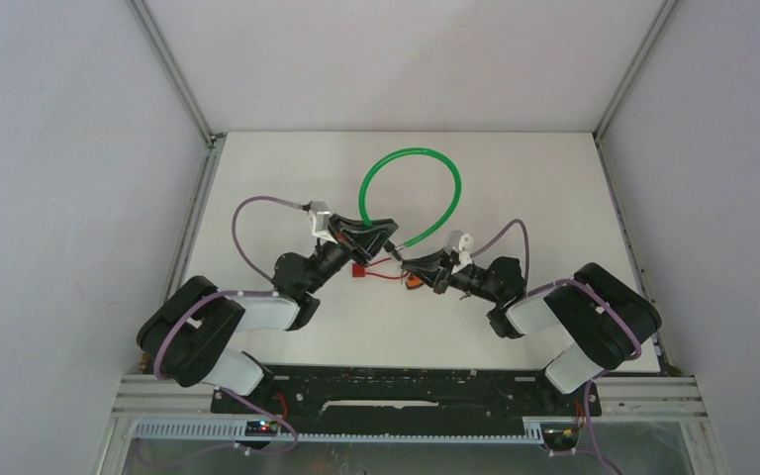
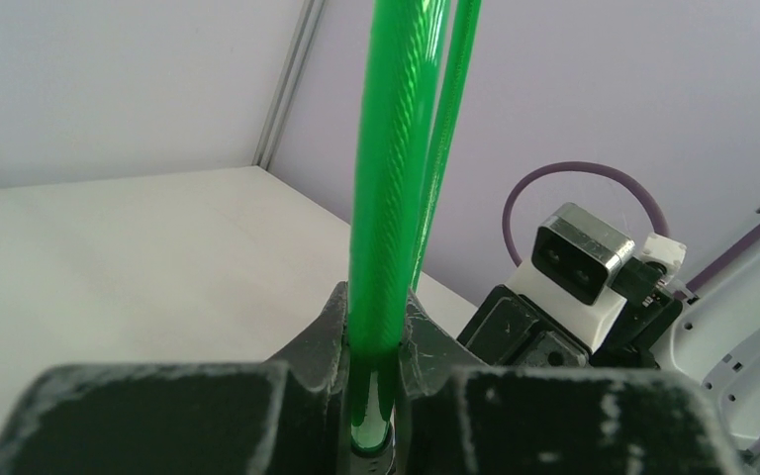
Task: Lock with the key
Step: Lock the lock.
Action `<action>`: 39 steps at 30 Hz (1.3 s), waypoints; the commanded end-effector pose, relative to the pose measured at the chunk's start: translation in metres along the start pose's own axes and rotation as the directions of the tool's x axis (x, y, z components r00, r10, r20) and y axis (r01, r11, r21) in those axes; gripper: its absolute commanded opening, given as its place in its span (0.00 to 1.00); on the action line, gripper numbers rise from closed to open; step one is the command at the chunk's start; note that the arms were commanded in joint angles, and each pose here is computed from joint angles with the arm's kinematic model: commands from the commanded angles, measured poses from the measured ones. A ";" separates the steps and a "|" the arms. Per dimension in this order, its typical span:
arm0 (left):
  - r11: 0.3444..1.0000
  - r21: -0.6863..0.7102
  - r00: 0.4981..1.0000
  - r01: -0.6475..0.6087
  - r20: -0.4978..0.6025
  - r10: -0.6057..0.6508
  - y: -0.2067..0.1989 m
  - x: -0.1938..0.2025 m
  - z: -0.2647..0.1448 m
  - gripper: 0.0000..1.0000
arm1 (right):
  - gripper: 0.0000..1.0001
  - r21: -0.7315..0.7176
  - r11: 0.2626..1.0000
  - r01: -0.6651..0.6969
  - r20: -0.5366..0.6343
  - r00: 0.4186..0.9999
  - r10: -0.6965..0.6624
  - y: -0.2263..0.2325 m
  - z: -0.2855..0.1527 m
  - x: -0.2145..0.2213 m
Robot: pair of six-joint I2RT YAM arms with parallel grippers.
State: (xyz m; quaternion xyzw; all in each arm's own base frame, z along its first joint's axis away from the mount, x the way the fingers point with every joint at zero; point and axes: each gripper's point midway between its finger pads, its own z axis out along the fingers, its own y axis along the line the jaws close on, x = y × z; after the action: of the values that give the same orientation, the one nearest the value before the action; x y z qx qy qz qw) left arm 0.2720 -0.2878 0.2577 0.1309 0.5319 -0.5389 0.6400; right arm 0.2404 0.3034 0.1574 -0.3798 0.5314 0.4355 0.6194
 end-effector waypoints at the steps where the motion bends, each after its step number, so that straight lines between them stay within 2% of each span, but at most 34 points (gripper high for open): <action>1: 0.984 0.173 0.996 -0.051 0.079 0.037 -0.039 -0.027 0.014 0.00 | 0.00 -0.068 0.997 0.020 0.090 0.996 -0.014 0.005 0.012 -0.030; 5: 0.982 0.178 0.996 -0.062 0.078 0.048 -0.040 -0.027 0.014 0.00 | 0.00 -0.050 0.998 0.030 0.092 0.995 -0.025 0.002 0.011 -0.031; 15: 0.988 0.143 0.995 -0.061 0.093 0.048 -0.035 -0.029 0.011 0.00 | 0.27 0.069 0.993 0.092 0.102 0.990 -0.099 -0.014 0.000 -0.036; 29: 0.989 0.139 0.995 -0.055 0.094 0.042 -0.034 -0.029 0.012 0.00 | 0.34 0.060 0.990 0.130 0.084 0.987 -0.135 -0.011 0.004 -0.028; 36: 0.991 0.122 0.994 -0.059 0.102 0.046 -0.031 -0.031 0.010 0.00 | 0.40 0.216 0.959 0.183 0.048 0.979 -0.197 -0.032 -0.002 -0.022; 39: 0.992 0.109 0.993 -0.063 0.109 0.051 -0.029 -0.032 0.009 0.00 | 0.46 0.251 0.946 0.206 0.029 0.975 -0.220 -0.037 -0.006 -0.020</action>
State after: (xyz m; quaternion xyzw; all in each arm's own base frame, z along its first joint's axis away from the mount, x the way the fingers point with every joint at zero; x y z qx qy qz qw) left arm 0.2659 -0.2942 0.2594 0.1534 0.5258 -0.5434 0.6362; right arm 0.2560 0.2962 0.1695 -0.3650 0.5217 0.3633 0.6802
